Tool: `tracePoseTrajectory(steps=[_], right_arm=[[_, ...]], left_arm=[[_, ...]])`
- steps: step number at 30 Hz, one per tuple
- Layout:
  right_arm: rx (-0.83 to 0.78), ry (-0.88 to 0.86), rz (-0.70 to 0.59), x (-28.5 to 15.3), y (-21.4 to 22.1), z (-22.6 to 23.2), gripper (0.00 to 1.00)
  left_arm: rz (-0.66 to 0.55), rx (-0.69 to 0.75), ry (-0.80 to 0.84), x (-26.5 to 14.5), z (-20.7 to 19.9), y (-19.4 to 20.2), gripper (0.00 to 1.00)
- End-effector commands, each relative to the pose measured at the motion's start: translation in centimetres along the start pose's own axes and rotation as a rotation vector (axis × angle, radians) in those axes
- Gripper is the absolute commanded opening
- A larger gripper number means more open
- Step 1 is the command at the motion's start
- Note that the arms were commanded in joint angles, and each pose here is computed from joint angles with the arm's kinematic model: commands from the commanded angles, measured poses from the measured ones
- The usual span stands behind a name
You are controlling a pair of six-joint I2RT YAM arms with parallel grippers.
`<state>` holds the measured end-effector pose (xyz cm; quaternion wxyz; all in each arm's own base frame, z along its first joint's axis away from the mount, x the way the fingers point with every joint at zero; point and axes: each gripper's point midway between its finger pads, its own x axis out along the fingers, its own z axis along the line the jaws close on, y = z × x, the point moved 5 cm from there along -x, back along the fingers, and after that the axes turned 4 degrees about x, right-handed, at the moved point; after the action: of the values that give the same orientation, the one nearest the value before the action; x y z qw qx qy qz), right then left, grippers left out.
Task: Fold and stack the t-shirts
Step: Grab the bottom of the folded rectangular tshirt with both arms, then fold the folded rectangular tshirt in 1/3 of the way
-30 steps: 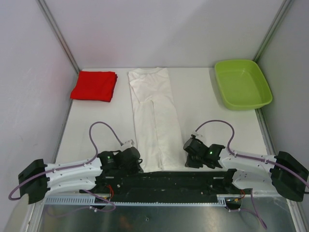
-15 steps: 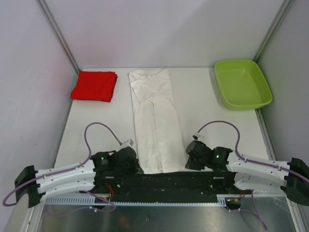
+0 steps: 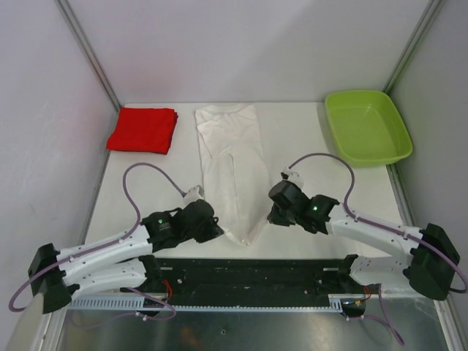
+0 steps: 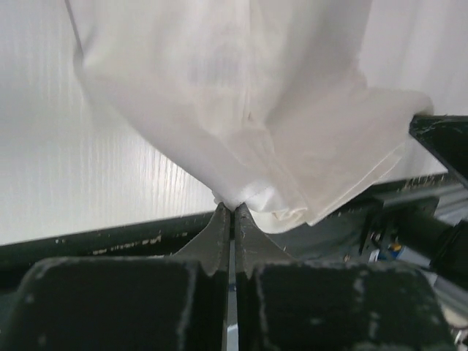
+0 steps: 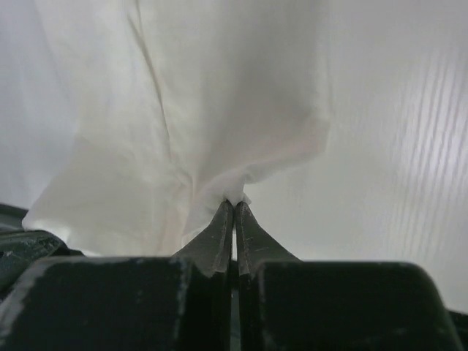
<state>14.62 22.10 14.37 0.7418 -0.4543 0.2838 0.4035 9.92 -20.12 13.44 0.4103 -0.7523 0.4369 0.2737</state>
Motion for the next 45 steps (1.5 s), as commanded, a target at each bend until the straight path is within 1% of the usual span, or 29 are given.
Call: tracePoseTrajectory(steps=[1, 6, 13, 19, 25, 28, 34, 45], right_arm=[[-0.024, -0.053, -0.131, 1.3, -4.0, 3.3, 0.0], [-0.03, -0.064, -0.19, 3.6, -6.8, 5.5, 0.0], [-0.006, -0.055, -0.282, 6.7, -11.7, 6.9, 0.0], [0.025, -0.035, -0.312, 10.1, -15.3, 7.0, 0.0], [0.068, -0.017, -0.298, 13.7, -18.0, 5.9, 0.0], [0.072, -0.005, -0.295, 15.0, -18.9, 5.5, 0.0], [0.088, 0.001, -0.299, 16.1, -20.6, 5.1, 0.0], [0.099, 0.008, -0.313, 17.0, -23.2, 5.3, 0.0]], left_arm=[[-0.165, 0.006, -0.052, 0.1, -1.3, -4.1, 0.0], [-0.241, 0.001, -0.105, 1.2, -2.0, -7.2, 0.0], [-0.317, 0.01, -0.168, 3.5, -2.8, -11.9, 0.0], [-0.348, 0.006, -0.254, 5.8, -2.5, -16.0, 0.0], [-0.361, 0.008, -0.307, 8.4, -2.4, -19.5, 0.0], [-0.351, 0.002, -0.33, 9.7, -1.8, -20.6, 0.0], [-0.332, -0.016, -0.381, 11.2, -0.1, -21.7, 0.0], [-0.344, -0.021, -0.394, 11.7, 1.1, -24.7, 0.0]])
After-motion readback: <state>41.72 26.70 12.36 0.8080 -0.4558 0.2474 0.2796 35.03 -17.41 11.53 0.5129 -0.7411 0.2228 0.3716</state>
